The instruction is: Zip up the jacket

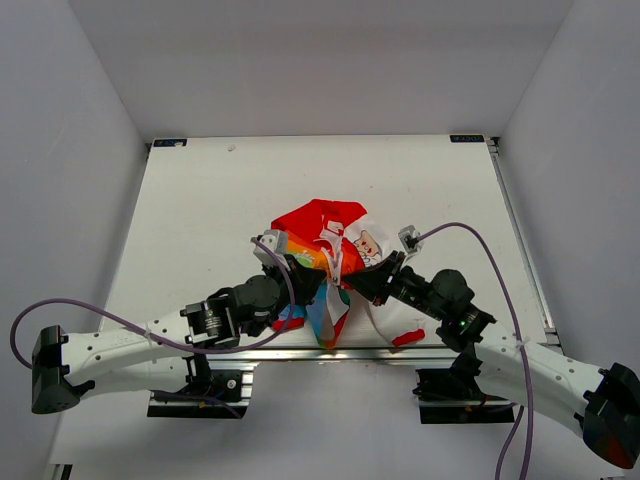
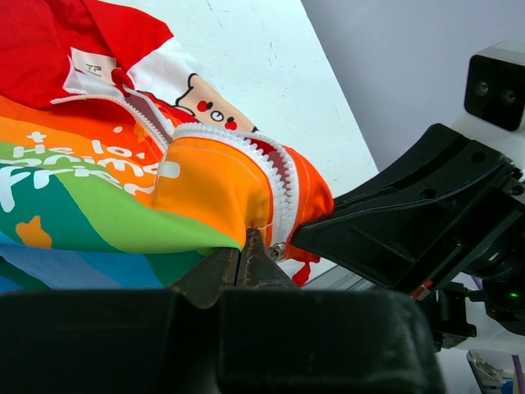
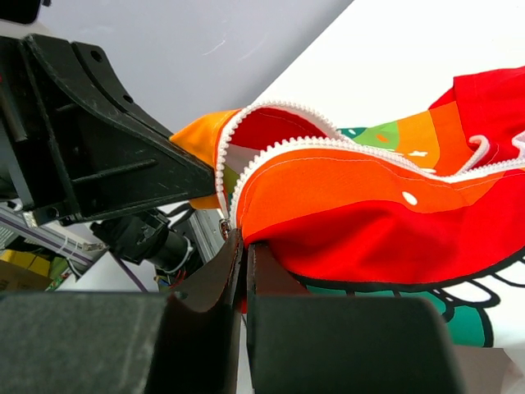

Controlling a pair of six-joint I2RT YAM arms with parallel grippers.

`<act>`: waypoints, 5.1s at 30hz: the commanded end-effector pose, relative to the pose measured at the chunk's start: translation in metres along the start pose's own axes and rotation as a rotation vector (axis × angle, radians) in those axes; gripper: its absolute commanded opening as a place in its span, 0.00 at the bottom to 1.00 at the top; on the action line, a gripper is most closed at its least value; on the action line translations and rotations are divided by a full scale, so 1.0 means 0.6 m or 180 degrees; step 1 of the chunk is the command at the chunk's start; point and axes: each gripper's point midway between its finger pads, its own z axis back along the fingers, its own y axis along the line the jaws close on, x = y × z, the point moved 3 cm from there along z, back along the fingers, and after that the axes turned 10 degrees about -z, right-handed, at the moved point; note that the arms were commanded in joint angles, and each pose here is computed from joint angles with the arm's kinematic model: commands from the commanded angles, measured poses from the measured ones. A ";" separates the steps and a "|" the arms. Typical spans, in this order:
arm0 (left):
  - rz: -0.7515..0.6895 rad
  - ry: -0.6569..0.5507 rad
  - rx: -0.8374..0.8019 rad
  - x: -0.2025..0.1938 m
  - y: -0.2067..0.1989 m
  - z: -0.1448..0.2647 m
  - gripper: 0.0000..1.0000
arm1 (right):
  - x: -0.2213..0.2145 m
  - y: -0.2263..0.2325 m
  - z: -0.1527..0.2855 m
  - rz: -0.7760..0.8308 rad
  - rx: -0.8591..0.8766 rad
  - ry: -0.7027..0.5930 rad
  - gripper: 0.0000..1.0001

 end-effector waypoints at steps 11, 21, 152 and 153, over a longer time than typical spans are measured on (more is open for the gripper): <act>-0.0069 -0.0056 0.0090 0.005 0.017 0.007 0.00 | 0.046 0.046 -0.011 0.0056 0.0226 -0.0165 0.00; -0.0015 -0.0101 -0.0085 0.011 0.004 0.012 0.00 | 0.037 0.035 -0.021 0.0024 0.0119 -0.0017 0.00; -0.0198 0.0123 -0.0955 -0.061 0.010 0.068 0.64 | -0.044 0.030 -0.017 -0.0356 0.0303 0.0944 0.00; -0.0205 0.0103 -0.0949 -0.059 0.011 0.068 0.63 | -0.043 0.030 -0.017 -0.0355 0.0289 0.0930 0.00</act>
